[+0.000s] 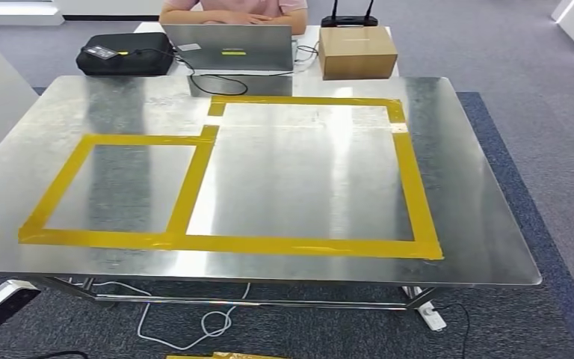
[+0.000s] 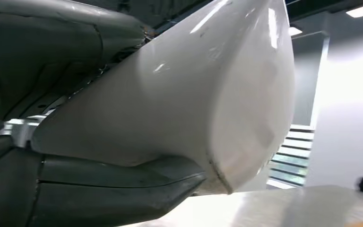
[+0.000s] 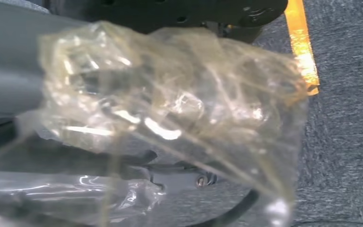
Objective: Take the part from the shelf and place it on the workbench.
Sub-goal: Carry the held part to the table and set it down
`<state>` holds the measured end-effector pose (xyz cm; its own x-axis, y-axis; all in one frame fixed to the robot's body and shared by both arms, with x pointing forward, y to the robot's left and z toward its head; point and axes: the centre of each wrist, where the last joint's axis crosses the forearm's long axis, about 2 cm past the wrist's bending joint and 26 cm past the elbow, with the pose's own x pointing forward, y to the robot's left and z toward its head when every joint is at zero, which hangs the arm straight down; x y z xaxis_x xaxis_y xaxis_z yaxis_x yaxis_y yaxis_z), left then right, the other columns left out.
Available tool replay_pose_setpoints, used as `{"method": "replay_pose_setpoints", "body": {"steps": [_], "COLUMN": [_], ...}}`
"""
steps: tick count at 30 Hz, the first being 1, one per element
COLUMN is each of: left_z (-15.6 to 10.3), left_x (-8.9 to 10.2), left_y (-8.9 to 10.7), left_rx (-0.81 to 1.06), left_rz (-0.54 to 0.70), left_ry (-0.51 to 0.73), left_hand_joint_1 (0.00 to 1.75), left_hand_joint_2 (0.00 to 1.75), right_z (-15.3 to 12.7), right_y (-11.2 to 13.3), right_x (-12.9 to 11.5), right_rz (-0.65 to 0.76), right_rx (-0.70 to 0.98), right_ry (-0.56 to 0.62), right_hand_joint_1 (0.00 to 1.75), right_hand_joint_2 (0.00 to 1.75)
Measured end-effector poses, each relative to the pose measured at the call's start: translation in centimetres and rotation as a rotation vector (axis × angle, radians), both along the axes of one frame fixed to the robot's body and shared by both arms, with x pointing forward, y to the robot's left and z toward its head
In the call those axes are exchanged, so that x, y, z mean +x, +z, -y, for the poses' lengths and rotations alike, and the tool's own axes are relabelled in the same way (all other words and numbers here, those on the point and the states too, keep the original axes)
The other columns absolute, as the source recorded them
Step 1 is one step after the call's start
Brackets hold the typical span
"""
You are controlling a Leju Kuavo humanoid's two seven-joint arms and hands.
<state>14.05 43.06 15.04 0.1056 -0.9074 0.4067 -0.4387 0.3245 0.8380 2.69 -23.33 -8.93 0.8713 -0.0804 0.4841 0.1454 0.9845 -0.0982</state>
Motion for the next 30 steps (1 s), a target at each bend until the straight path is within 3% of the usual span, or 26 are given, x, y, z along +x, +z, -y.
{"method": "replay_pose_setpoints", "body": {"steps": [7,19,23,30], "left_z": [2.1,9.3,11.1,11.9], "left_x": [3.4,9.8,10.8,11.3], "left_y": [0.0,-1.3,-1.7,-2.1], "left_rx": [0.007,0.001,0.019,0.025], "left_rz": [0.006,-0.089,-0.115,-0.135], "left_ry": [-0.188,-0.565,-0.627,-0.656], "left_hand_joint_1": [1.75,1.75,1.75,1.75], "left_hand_joint_2": [1.75,1.75,1.75,1.75], "right_z": [-0.6,-1.8,-2.0,-2.0], "right_y": [-0.3,-1.0,-1.1,-1.2], "right_x": [0.6,2.0,2.1,1.9], "right_rz": [0.03,0.053,0.046,0.032], "right_rx": [0.008,0.046,0.06,0.069], "right_ry": [0.035,0.093,0.107,0.114], "right_hand_joint_1": [0.0,0.0,0.0,0.0], "right_hand_joint_2": [0.0,0.0,0.0,0.0]}}
